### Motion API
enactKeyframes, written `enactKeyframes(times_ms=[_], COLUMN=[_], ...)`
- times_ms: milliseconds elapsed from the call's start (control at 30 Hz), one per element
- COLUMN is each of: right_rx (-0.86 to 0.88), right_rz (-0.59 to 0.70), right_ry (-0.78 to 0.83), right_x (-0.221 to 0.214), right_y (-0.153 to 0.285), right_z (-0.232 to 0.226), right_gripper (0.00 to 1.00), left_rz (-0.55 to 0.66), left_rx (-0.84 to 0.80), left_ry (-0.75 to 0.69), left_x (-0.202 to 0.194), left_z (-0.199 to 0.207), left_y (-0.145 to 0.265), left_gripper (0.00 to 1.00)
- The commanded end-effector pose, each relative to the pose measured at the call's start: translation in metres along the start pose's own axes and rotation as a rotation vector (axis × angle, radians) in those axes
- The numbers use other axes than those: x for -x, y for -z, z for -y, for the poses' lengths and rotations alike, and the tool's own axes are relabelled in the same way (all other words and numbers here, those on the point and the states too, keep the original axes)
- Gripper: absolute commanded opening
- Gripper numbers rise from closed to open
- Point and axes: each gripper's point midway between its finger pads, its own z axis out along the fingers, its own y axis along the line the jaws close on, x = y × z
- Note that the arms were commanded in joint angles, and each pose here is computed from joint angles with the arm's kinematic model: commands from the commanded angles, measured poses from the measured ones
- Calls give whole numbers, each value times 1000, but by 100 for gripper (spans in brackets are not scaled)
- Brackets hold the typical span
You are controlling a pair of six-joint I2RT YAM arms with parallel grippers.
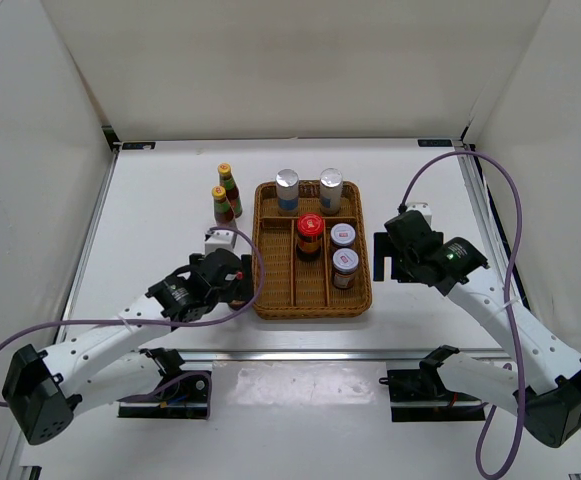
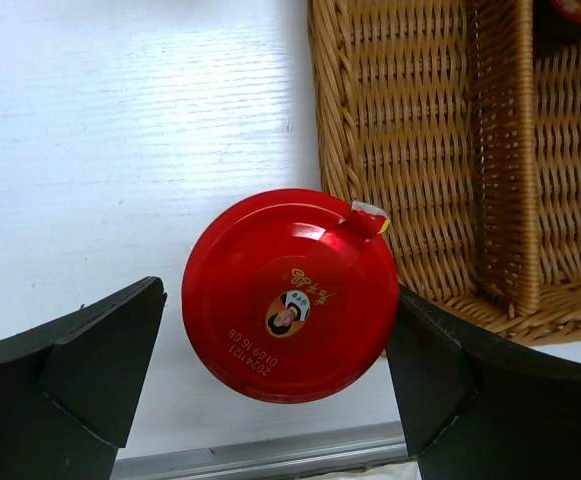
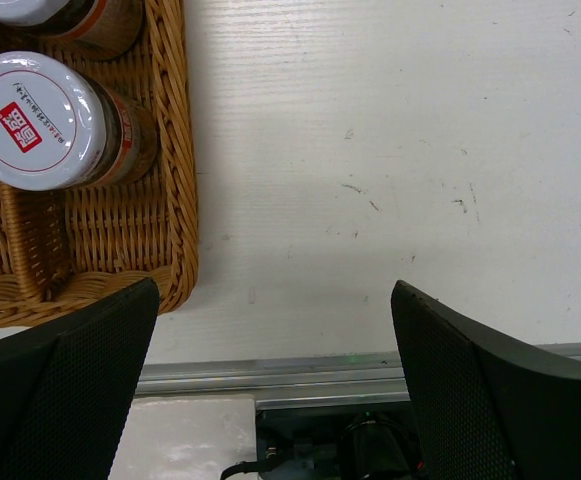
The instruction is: Organize the condiment bottles
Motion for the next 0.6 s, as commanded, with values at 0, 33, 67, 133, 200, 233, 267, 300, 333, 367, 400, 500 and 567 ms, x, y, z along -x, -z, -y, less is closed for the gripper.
enactKeyframes(times_ms=[0, 33, 67, 133, 200, 233, 267, 300, 333, 367, 400, 500, 567], right_rx=[17, 17, 17, 17, 20, 20, 24, 24, 24, 24, 24, 28, 28], right_rz=[18, 18, 18, 18, 26, 26, 33, 33, 33, 33, 33, 41, 41], right_ry=[-6, -6, -6, 3, 0, 0, -3, -3, -3, -3, -3, -6, -6], right_x=[4, 4, 4, 4, 6, 6, 7, 7, 7, 7, 7, 8, 8], right_y=[0, 0, 0, 0, 0, 0, 1, 1, 1, 1, 1, 3, 3], right_z=[-3, -3, -3, -3, -4, -4, -3, -3, -3, -3, -3, -3, -3], right_gripper=[100, 100, 100, 100, 100, 100, 100, 100, 100, 100, 100, 100, 100], left_rz=[40, 47, 48, 49, 51, 61, 63, 54, 59, 59, 53, 66, 127], left_rx=[7, 2, 9, 9, -3, -9, -21, -28, -31, -31, -38, -70, -119], left_ry=[54, 69, 63, 52, 56, 49, 52, 50, 42, 41, 41, 40, 71], left_x=[11, 14, 15, 20, 24, 29, 30, 29, 32, 32, 33, 43, 64], left_z=[-4, -4, -7, -2, 2, 5, 8, 11, 13, 13, 16, 24, 30], left_y=[-1, -2, -3, -5, -6, -7, -7, -10, -11, -12, -12, -7, 10], left_gripper=[97, 97, 96, 93, 86, 84, 82, 79, 74, 71, 63, 45, 30])
